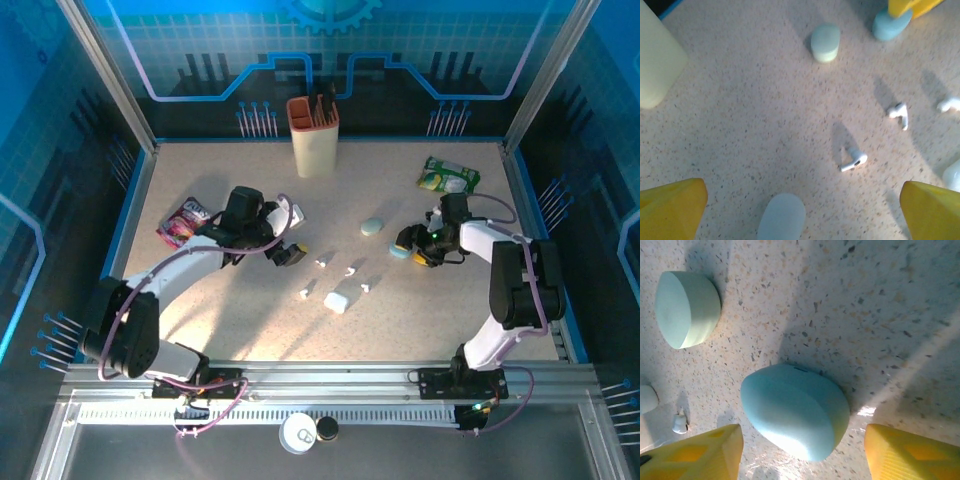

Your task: Insert the wireless bluetooth earbuds into the charging case

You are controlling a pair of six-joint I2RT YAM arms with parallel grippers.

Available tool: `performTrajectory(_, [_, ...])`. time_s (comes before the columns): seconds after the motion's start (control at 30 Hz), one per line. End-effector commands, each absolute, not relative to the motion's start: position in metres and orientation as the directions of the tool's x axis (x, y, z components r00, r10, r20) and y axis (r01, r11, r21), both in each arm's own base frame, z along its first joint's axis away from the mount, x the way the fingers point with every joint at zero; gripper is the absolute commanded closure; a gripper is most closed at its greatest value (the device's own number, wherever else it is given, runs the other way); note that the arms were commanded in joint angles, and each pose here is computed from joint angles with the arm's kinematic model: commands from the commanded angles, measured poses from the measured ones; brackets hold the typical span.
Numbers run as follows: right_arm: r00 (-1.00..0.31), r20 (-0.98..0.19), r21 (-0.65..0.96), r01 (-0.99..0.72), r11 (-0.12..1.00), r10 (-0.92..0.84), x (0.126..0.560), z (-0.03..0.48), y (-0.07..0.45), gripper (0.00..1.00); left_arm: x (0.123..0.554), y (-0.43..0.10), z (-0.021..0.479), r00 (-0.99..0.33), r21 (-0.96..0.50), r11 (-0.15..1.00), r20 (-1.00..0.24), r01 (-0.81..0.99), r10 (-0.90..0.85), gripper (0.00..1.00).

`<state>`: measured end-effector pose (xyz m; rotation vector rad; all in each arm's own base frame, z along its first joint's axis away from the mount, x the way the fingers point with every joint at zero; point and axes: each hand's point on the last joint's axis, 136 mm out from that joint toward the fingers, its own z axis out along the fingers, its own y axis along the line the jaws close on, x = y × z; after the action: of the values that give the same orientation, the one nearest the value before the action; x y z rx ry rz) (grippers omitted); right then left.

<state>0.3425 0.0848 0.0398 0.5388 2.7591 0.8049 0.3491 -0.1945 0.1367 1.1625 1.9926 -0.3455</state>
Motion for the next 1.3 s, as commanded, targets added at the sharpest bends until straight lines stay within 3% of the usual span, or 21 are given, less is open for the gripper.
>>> performTrajectory(0.0, [-0.904,-0.215,0.505,0.221,0.834,0.370,0.350,0.073,0.073,0.33,0.355,-0.183,0.123,-0.261,0.196,0.498,-0.662,0.845,0.703,0.01])
performTrajectory(0.4, [-0.921,-0.233,0.520,0.154,0.840,0.313,0.341,0.088,0.094,0.32,0.363,-0.161,0.060,-0.328,0.095,0.394,-0.399,0.914,0.856,0.03])
performTrajectory(0.7, [-0.925,-0.230,0.532,0.142,0.835,0.304,0.343,0.090,0.099,0.33,0.373,-0.151,0.033,-0.344,0.065,0.378,-0.294,0.924,0.892,0.06])
performTrajectory(1.0, [-0.927,-0.233,0.535,0.131,0.834,0.295,0.346,0.094,0.100,0.34,0.375,-0.149,0.014,-0.356,0.037,0.378,-0.263,0.925,0.897,0.25])
performTrajectory(1.03, [-0.926,-0.235,0.535,0.129,0.835,0.294,0.346,0.095,0.100,0.34,0.375,-0.149,0.012,-0.358,0.036,0.379,-0.259,0.924,0.897,0.31])
performTrajectory(1.23, [-0.926,-0.239,0.540,0.124,0.833,0.293,0.347,0.098,0.101,0.34,0.373,-0.147,0.007,-0.355,0.041,0.377,-0.254,0.925,0.900,0.33])
performTrajectory(1.27, [-0.927,-0.236,0.543,0.124,0.830,0.293,0.346,0.098,0.101,0.34,0.373,-0.148,0.007,-0.357,0.042,0.380,-0.259,0.924,0.897,0.42])
